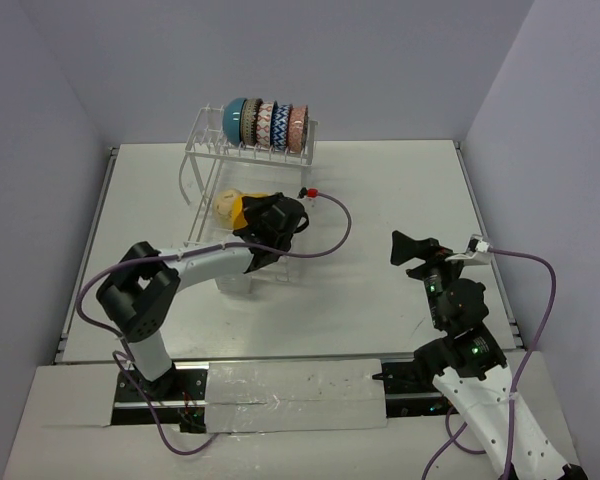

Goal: Load the bowls into the dish rack

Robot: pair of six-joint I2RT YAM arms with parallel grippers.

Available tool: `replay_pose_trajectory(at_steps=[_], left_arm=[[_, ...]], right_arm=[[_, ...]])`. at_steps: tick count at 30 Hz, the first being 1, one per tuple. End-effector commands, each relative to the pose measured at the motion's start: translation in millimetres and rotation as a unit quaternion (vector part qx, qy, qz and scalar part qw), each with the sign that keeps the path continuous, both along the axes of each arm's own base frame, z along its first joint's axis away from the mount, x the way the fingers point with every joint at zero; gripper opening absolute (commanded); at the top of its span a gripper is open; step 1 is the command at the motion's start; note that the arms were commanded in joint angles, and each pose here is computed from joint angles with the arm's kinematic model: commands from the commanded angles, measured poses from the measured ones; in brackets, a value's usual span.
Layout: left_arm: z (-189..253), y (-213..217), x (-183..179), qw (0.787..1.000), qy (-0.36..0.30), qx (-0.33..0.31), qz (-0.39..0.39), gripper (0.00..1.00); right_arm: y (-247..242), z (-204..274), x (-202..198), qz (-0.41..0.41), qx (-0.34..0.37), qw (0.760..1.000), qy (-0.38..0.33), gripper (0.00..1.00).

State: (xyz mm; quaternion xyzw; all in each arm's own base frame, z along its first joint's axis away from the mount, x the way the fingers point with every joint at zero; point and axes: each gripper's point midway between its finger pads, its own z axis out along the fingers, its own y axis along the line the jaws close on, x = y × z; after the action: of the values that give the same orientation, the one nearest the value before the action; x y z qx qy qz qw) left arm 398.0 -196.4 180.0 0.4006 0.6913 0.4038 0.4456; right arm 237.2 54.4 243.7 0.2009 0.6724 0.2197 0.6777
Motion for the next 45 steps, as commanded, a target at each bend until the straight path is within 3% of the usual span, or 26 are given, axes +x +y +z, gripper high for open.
replay_pose_trajectory(at_steps=[1,8,13,21,24,33,37,41,45], left_arm=[[23,-2,11,0.999,-0.033,0.0,0.023,0.0],[37,-9,24,0.996,-0.056,0.031,0.059,0.0],[28,-22,20,0.994,-0.056,0.071,0.058,0.0],[2,-46,12,0.994,-0.052,0.081,0.054,0.01],[-7,-54,11,0.995,-0.045,0.068,0.052,0.08],[-36,-74,-2,0.998,0.005,0.053,0.04,0.44],[-48,-81,-7,0.998,0.027,0.043,0.039,0.52],[-56,-93,-12,0.998,0.048,0.013,0.032,0.51],[-54,-101,-15,0.998,0.061,-0.007,0.031,0.61]], right_arm=[[-5,3,0,-0.015,0.007,1.0,-0.009,0.99],[-5,2,0,-0.015,0.006,1.0,-0.009,0.99],[-5,2,0,-0.015,0.006,1.0,-0.011,0.99],[-5,2,0,-0.012,0.005,1.0,-0.012,0.99],[-5,2,-1,-0.013,0.005,1.0,-0.013,0.99],[-7,2,-1,-0.017,0.006,1.0,-0.012,0.99],[-7,2,-1,-0.018,0.005,1.0,-0.011,0.99],[-7,2,0,-0.018,0.005,1.0,-0.01,0.99],[-7,2,0,-0.019,0.005,1.0,-0.01,0.99]])
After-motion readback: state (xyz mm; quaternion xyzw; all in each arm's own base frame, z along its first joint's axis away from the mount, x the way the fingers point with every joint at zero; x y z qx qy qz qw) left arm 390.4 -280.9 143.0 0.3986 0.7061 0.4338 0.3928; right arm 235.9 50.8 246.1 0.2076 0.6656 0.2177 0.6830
